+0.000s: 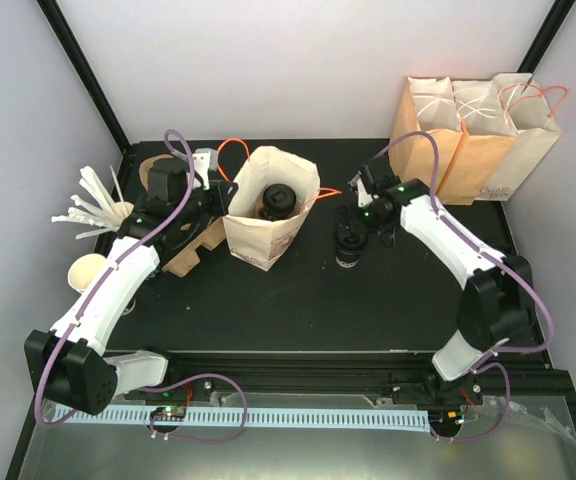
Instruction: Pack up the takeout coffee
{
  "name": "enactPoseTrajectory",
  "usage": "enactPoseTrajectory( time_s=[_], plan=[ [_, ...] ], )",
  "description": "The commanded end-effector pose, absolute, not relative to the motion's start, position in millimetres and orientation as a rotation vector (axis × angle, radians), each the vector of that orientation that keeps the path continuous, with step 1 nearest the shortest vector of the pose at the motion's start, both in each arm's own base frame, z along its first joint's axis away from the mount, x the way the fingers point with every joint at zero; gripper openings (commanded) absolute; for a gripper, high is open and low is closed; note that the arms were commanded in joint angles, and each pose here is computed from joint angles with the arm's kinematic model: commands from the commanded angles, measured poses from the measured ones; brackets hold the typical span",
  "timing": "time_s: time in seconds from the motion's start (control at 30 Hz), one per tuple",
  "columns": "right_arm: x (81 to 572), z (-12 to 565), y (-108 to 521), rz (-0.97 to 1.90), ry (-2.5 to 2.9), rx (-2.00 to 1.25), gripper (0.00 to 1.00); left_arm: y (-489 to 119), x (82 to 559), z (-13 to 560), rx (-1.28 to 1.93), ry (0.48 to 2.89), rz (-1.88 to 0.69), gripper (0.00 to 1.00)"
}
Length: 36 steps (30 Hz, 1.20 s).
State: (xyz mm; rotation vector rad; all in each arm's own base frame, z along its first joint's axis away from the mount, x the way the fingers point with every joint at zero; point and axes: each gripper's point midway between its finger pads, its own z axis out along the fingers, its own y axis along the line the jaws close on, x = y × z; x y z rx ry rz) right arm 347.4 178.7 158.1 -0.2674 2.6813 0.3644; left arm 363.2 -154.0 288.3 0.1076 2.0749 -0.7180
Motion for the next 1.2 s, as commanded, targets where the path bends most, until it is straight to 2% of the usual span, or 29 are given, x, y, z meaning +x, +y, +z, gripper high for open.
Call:
enactPoseTrajectory(
  time_s=[0.0, 0.23, 0.5, 0.63, 0.93, 1.03, 1.17],
  plan=[
    [348, 150, 167, 0.165, 2.771, -0.338, 1.00, -154, 362, 297, 0.135, 2.038, -0.731, 0.02],
    [350, 140, 175, 0.122, 2.826, -0.395, 0.95, -155, 363, 298, 0.140, 2.033, -0.733, 0.02],
    [338, 139, 185, 0.076, 2.827, -0.484, 0.95, -155, 363, 297, 0.143, 2.033, -0.726, 0.02],
    [335, 132, 190, 0.117, 2.851, -0.486, 0.87, -155, 362, 294, 0.148, 2.038, -0.727, 0.02],
    [336, 128, 189, 0.093, 2.870, -0.483, 0.84, -156, 363, 295, 0.158, 2.031, -0.724, 0.02],
    [338, 137, 188, 0.084, 2.843, -0.486, 0.75, -156, 363, 295, 0.160, 2.031, -0.723, 0.02],
    [343, 175, 178, 0.040, 2.755, -0.459, 0.76, -160, 362, 300, 0.186, 2.011, -0.749, 0.01]
  ],
)
